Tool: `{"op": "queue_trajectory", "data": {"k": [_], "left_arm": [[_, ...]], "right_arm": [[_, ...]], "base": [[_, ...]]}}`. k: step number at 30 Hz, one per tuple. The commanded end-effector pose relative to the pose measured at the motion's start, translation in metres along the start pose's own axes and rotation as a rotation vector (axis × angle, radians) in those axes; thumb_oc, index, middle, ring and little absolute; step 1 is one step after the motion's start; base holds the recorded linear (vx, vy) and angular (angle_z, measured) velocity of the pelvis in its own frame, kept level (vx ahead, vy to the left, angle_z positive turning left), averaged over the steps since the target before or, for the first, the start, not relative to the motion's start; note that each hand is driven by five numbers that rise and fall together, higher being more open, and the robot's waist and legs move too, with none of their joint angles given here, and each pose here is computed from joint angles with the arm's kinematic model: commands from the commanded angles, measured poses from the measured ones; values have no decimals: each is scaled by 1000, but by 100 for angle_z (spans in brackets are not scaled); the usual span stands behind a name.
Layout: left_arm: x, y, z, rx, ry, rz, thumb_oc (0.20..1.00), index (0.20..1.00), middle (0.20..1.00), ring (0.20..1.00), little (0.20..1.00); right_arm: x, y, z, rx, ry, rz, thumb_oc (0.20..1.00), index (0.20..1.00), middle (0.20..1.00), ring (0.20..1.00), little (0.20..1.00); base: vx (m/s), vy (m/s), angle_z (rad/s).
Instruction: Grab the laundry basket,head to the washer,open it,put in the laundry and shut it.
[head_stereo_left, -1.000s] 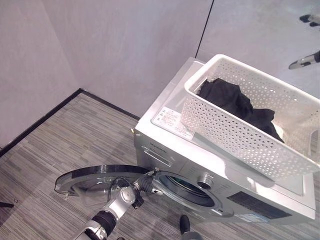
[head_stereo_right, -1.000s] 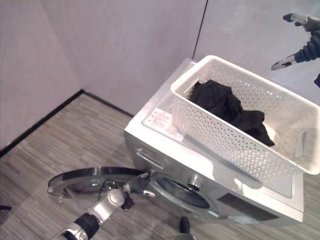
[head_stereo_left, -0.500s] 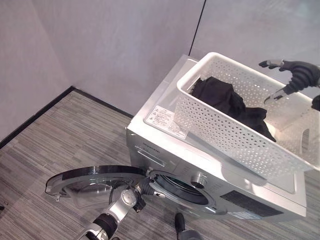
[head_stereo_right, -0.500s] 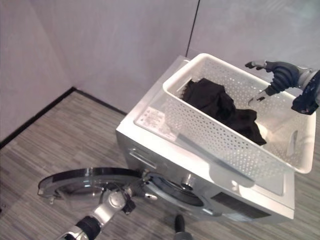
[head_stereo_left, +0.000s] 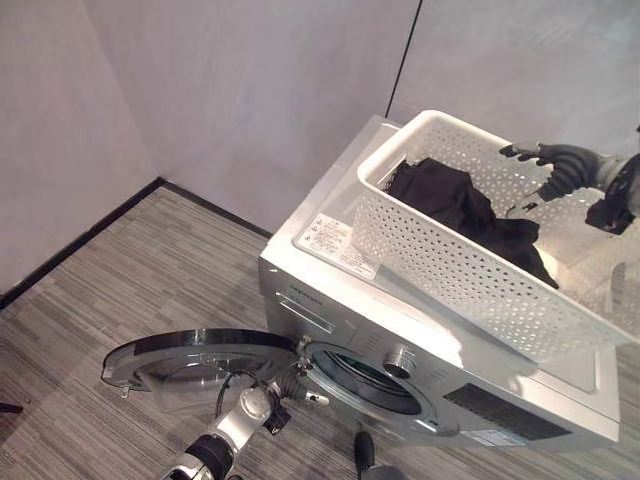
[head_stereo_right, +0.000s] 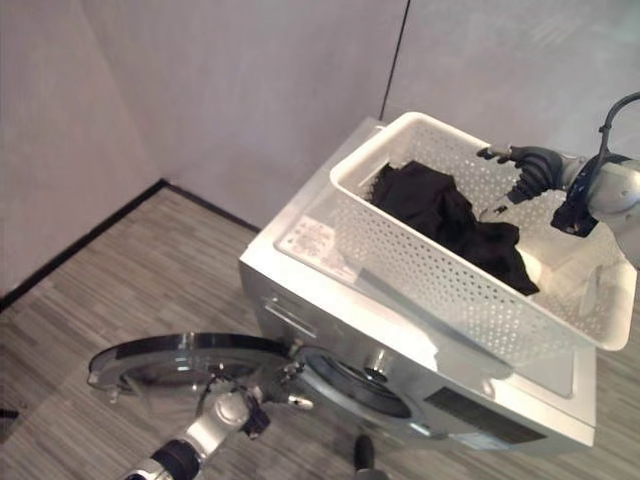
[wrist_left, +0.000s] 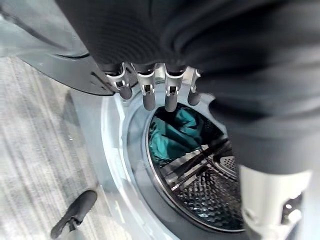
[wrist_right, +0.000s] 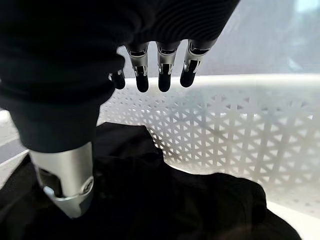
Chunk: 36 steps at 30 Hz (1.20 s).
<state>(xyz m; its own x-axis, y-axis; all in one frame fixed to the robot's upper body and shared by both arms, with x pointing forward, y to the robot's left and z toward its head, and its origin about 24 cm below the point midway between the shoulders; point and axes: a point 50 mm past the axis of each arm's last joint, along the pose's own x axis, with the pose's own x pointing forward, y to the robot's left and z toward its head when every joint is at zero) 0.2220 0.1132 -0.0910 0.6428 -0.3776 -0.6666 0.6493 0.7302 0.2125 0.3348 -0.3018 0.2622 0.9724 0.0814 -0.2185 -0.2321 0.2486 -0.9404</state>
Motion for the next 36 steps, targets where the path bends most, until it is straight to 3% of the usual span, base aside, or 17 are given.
{"op": "queue_trajectory", "data": {"k": [1, 8, 12, 22, 23, 24, 31, 36], "left_arm": [[3, 3, 10, 37, -31, -19, 1000, 1000, 1000, 1000, 1000], [8, 1, 28, 40, -81, -19, 1000, 1000, 1000, 1000, 1000], [6, 6, 40, 59, -135, -8, 1000, 1000, 1000, 1000, 1000], [7, 13, 51, 81, -165, 19, 1000, 1000, 1000, 1000, 1000], [7, 15, 54, 89, -173, 24, 1000, 1000, 1000, 1000, 1000], [7, 16, 56, 95, -177, 26, 1000, 1000, 1000, 1000, 1000], [11, 20, 69, 90, -198, 55, 1000, 1000, 1000, 1000, 1000], [13, 18, 65, 79, -185, 61, 1000, 1000, 1000, 1000, 1000]], "right_arm": [[-1, -22, 2, -19, 20, -91, 1000, 1000, 1000, 1000, 1000], [11, 3, -13, 10, 73, -49, 1000, 1000, 1000, 1000, 1000], [23, 34, -23, 3, 130, 63, 1000, 1000, 1000, 1000, 1000], [35, 59, -42, -96, 282, 194, 1000, 1000, 1000, 1000, 1000], [35, 59, -44, -86, 299, 187, 498, 498, 498, 498, 498], [35, 58, -48, -67, 317, 173, 200, 200, 200, 200, 200], [35, 37, -43, 62, 270, 19, 200, 200, 200, 200, 200], [24, -2, -28, 203, 127, -186, 200, 200, 200, 200, 200]], "base": [[0, 0, 0], [15, -11, 12], [-12, -12, 6], [0, 0, 0], [0, 0, 0], [0, 0, 0], [-5, 2, 2], [-9, 14, 0]]}}
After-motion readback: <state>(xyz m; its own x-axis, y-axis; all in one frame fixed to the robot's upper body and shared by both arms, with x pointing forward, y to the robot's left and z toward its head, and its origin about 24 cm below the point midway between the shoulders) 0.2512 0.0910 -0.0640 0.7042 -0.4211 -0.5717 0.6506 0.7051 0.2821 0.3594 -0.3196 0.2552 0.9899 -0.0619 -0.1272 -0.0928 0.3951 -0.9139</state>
